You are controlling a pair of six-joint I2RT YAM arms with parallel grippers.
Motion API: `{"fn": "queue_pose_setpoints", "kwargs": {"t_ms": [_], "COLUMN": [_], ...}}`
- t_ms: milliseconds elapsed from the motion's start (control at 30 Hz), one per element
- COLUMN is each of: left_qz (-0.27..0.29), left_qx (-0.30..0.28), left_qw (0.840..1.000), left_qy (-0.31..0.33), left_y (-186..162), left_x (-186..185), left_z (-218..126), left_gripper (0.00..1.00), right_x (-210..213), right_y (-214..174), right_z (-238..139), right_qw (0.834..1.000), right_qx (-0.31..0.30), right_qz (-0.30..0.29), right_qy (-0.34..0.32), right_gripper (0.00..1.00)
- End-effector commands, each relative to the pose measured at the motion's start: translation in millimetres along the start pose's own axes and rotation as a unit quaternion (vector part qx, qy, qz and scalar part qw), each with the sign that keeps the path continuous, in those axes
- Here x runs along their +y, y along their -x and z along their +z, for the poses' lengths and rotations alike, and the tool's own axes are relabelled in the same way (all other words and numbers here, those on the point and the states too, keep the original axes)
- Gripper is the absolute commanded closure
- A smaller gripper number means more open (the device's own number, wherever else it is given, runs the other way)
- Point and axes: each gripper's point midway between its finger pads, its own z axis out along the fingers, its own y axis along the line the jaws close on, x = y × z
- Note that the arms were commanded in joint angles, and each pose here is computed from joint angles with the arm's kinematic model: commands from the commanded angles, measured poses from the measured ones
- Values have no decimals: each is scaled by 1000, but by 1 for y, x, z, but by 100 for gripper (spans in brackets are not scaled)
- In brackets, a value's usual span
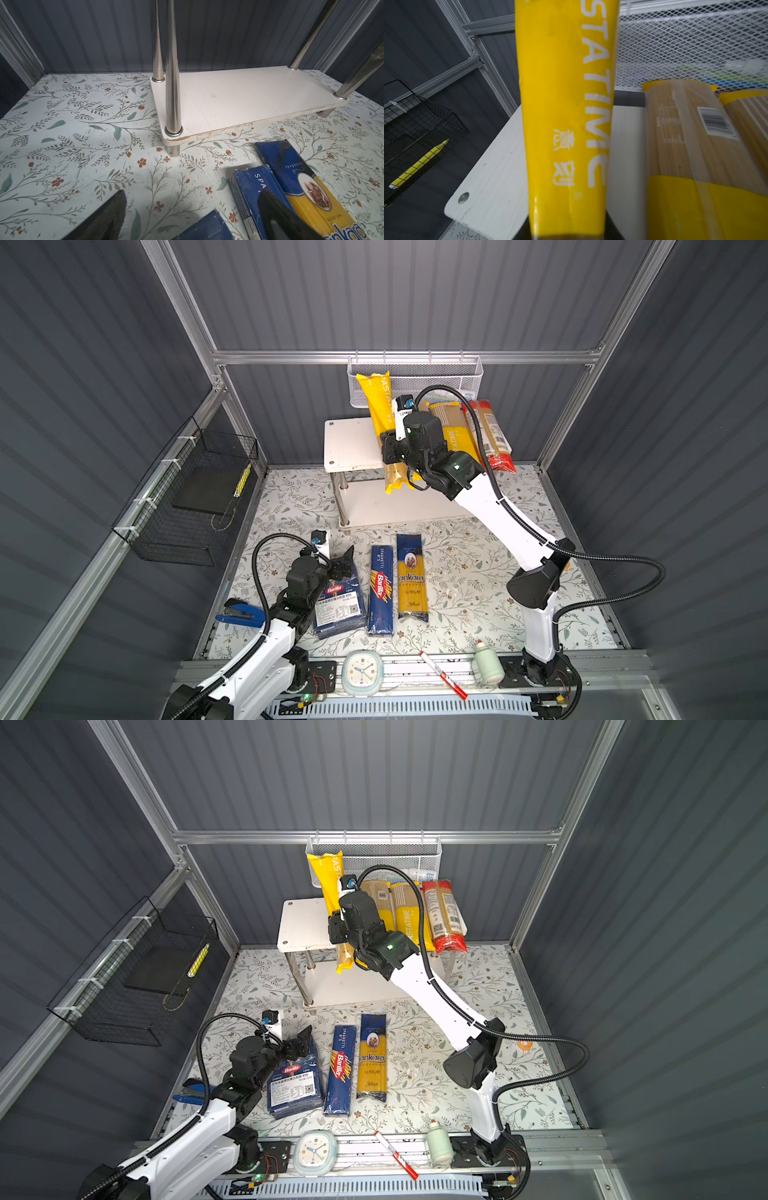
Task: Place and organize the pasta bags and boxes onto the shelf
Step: 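Lower the Pastatime bag onto the top tier beside the other bags, open right gripper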
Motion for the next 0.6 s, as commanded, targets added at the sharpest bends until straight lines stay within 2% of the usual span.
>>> {"fn": "queue_pose_setpoints", "kwargs": {"t_ms": [0,567], "left_qz": [-5,-5], "left_qx": [-17,-20], "left_qw": [1000,1000], "left_qy": [3,4], "left_y": [10,11], "left_x": [1,1], "left_z": [-1,-2], "left_gripper": [1,1], "right_x": [-14,-15], "right_y": [24,25], "right_z": [3,3], "right_qw": [999,998], "right_qx": [-46,-51], "right_qz": [18,28], "right_qy": [-21,-25], "right_gripper": [66,63]}}
